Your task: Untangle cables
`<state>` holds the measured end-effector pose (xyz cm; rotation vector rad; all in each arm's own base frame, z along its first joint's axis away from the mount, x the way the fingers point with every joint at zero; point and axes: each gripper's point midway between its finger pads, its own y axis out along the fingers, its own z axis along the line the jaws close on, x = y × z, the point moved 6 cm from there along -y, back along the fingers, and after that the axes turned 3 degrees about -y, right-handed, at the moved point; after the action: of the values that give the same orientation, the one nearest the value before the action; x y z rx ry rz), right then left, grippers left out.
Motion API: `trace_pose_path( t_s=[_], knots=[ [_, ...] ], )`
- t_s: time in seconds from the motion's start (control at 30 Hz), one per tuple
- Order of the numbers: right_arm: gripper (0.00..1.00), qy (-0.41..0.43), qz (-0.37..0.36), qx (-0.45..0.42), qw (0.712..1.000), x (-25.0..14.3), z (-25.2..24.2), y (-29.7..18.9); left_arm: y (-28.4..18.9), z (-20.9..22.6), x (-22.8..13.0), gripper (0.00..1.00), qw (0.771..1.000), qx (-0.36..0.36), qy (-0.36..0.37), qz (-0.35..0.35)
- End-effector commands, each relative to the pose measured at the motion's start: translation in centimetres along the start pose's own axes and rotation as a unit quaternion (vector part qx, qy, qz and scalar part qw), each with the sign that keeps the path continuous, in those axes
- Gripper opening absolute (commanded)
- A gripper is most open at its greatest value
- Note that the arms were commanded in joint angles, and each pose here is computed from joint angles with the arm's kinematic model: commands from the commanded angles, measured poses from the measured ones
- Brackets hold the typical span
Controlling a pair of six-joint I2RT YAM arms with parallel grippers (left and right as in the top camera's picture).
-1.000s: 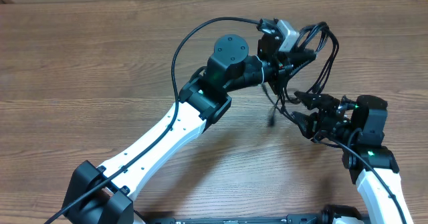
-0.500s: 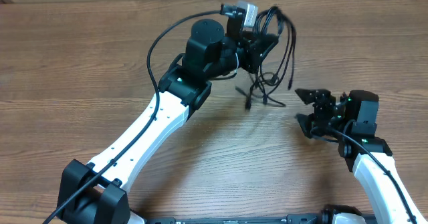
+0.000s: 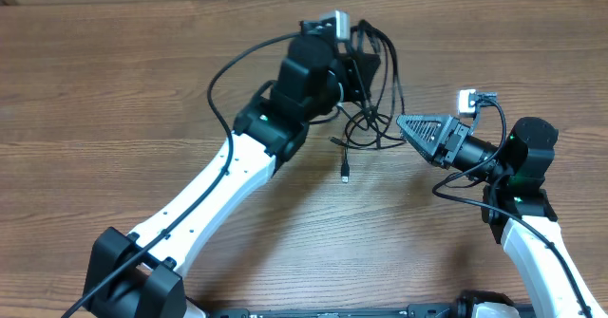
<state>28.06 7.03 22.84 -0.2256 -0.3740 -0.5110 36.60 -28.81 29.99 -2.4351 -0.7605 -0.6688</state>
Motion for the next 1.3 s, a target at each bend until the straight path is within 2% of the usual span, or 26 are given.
trace_pose_path(
  t_s=[0.0, 0.03, 0.23, 0.4, 0.6, 0.93, 1.07, 1.2, 1.27],
  knots=[
    [0.8, -0.039, 0.021, 0.024, 0.999, -0.2, 0.9, -0.1, -0.9, -2.0, 0.7, 0.04, 0.999, -0.015, -0.025, -0.029],
    [0.77, -0.039, 0.021, 0.024, 0.999, -0.2, 0.9, -0.1, -0.9, -2.0, 0.9, 0.04, 0.999, -0.013, -0.039, -0.036],
    [0.76, -0.039, 0.021, 0.024, 0.999, -0.2, 0.9, -0.1, -1.0, -2.2, 1.6, 0.04, 0.997, -0.018, -0.05, -0.059],
    [0.75, -0.039, 0.022, 0.025, 0.999, -0.2, 0.9, -0.1, -1.0, -2.3, 1.5, 0.04, 0.995, -0.021, -0.074, -0.056],
    [0.69, -0.039, 0.029, 0.03, 0.998, -0.4, 1.1, -0.1, -0.9, -2.3, 1.5, 0.04, 0.992, -0.024, -0.112, -0.053],
    [0.67, -0.044, 0.036, 0.036, 0.998, -0.6, 1.3, 0.2, -0.9, -2.4, 1.4, 0.04, 0.979, -0.03, -0.198, -0.05],
    [0.65, -0.052, 0.039, 0.041, 0.997, -0.8, 1.6, 0.5, -0.9, -2.6, 1.2, 0.04, 0.979, -0.032, -0.198, -0.045],
    [0.57, -0.063, 0.043, 0.048, 0.996, -0.9, 2.0, 0.8, -0.7, -3.2, 0.5, 0.04, 0.979, -0.036, -0.198, -0.037],
    [0.47, -0.064, 0.041, 0.046, 0.996, -0.9, 2.0, 0.9, -0.7, -3.2, 0.5, 0.04, 0.979, -0.036, -0.198, -0.036]
  ],
)
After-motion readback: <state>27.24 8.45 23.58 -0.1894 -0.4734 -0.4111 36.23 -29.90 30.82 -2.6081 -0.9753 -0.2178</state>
